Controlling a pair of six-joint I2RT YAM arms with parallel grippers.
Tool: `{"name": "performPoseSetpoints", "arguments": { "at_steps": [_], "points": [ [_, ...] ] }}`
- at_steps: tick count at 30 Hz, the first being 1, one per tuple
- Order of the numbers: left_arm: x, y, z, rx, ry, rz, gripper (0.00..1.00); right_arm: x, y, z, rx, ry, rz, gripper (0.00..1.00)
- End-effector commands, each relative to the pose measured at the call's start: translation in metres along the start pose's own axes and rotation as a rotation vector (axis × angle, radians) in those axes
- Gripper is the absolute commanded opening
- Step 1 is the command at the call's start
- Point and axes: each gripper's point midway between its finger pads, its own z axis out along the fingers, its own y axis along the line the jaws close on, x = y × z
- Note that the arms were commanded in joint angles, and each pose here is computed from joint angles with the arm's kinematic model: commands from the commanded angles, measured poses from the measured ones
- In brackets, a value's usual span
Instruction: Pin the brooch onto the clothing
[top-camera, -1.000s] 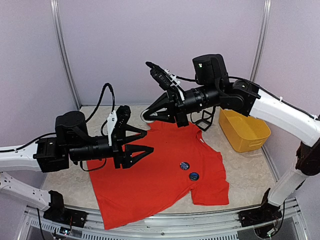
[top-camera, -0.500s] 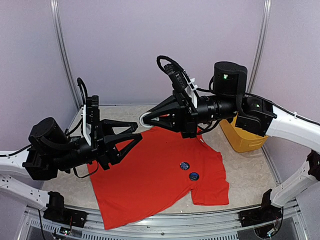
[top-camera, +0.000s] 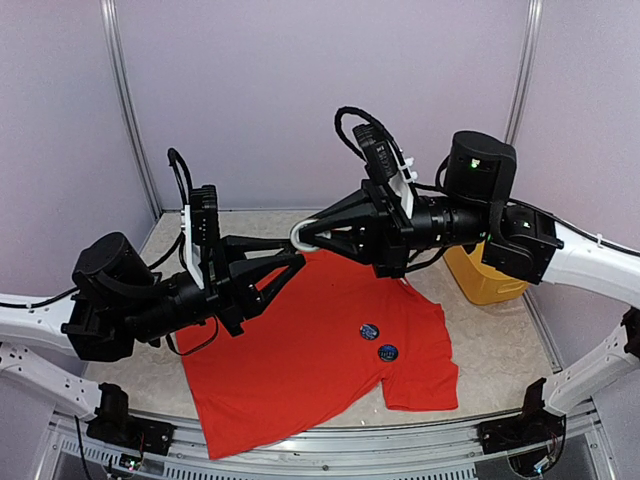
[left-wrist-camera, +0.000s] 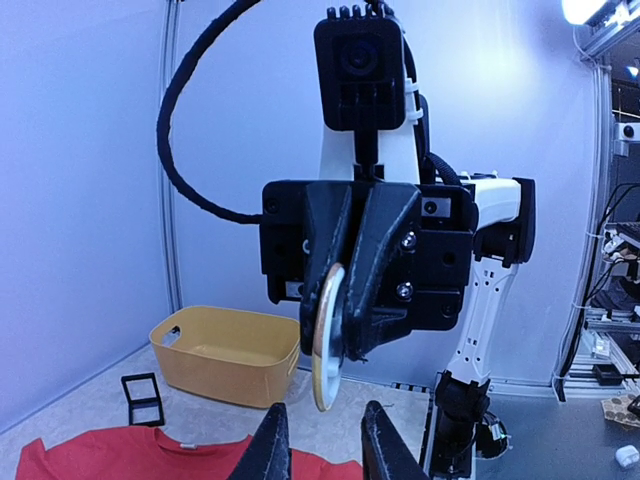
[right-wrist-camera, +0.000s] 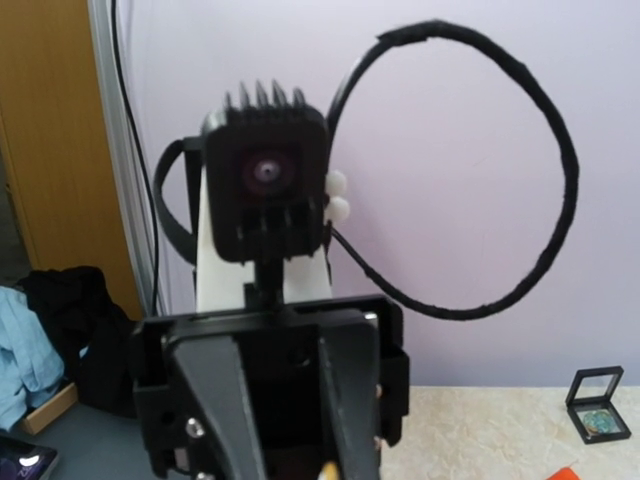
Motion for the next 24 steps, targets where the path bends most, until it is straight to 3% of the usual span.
{"name": "performPoseSetpoints", "arguments": {
  "at_steps": [1,5,11,15,19,24],
  "points": [
    [-0.027,-0.007,0.008,0.025,-0.078,0.026,0.24,-0.016,0.01,-0.007,-0.007,-0.054,-0.023,0.0],
    [-0.025,-0.008,0.014,0.027,-0.068,0.034,0.22,-0.016,0.012,-0.008,-0.007,-0.052,-0.026,0.0],
    [-0.025,-0.01,0.017,0.031,-0.076,0.031,0.0,-0.012,0.011,-0.009,-0.003,-0.045,-0.025,0.0],
    [-0.025,-0.011,0.017,0.037,-0.083,0.021,0.0,-0.009,0.009,-0.008,0.007,-0.037,-0.027,0.0],
    [-0.024,-0.013,0.018,0.049,-0.08,0.024,0.12,-0.007,0.009,-0.007,0.008,-0.031,-0.026,0.0],
    [-0.023,-0.013,0.019,0.048,-0.078,0.036,0.08,-0.007,0.008,-0.007,0.011,-0.029,-0.031,0.0]
  ]
}}
